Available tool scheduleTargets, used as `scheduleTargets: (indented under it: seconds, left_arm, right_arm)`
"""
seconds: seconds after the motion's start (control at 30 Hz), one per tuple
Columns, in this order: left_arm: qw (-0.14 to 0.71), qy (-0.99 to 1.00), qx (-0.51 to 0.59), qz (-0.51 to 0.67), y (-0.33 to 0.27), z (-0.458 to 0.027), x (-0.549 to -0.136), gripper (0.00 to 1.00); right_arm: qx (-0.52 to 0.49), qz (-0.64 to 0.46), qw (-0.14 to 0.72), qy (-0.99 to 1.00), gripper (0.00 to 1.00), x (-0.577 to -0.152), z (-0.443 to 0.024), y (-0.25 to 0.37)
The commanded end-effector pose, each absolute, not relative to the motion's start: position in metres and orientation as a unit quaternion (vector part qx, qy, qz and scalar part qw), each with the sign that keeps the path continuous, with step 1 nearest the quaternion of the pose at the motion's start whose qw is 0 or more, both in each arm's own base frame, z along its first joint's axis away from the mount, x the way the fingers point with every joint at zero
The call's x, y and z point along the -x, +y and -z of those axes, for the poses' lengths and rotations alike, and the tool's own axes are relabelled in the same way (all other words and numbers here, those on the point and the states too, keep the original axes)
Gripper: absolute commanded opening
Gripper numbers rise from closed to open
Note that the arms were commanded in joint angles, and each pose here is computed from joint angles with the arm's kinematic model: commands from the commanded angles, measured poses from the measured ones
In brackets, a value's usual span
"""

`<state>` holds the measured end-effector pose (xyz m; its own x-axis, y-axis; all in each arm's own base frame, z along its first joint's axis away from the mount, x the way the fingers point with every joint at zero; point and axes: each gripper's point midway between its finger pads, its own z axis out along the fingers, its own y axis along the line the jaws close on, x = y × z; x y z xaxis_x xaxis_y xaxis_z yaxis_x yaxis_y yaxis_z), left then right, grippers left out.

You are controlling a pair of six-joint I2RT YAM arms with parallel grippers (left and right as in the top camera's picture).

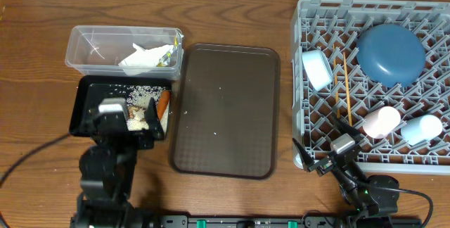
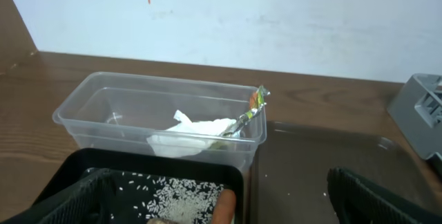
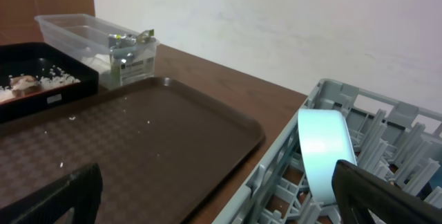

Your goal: Sort waste into correct bins and load items into the dishwasher rack

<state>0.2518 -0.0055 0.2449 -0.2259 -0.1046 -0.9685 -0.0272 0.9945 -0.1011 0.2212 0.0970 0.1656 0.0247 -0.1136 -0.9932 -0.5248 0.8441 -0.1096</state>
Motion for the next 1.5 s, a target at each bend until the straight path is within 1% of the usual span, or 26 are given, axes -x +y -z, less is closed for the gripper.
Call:
scheduleTargets:
  seconds: [0.0,0.5,0.67,1.47]
  left_arm:
    - [0.637,0.77,0.029,0.04,-0.009,-0.235,-0.245,0.98]
    - [0.693,0.719,0.027,0.048,-0.01,-0.183,-0.242,0.98]
    - [0.69,0.722,0.025,0.053,-0.013,-0.164,-0.246,0.98]
    - [0.686,0.726,0.024,0.053,-0.014,-0.161,-0.246,0.98]
  right_arm:
    - [0.237,-0.15,0.677,0.681,0.99,-0.221,-0.165,0.096]
    - [0.237,-0.15,0.677,0.681,0.99,-0.221,-0.165,0.096]
    - [0.237,-0.15,0.677,0.681,0.99,-0.221,-0.165,0.096]
    - [0.237,-0.15,0.677,0.681,0.99,-0.221,-0.165,0.096]
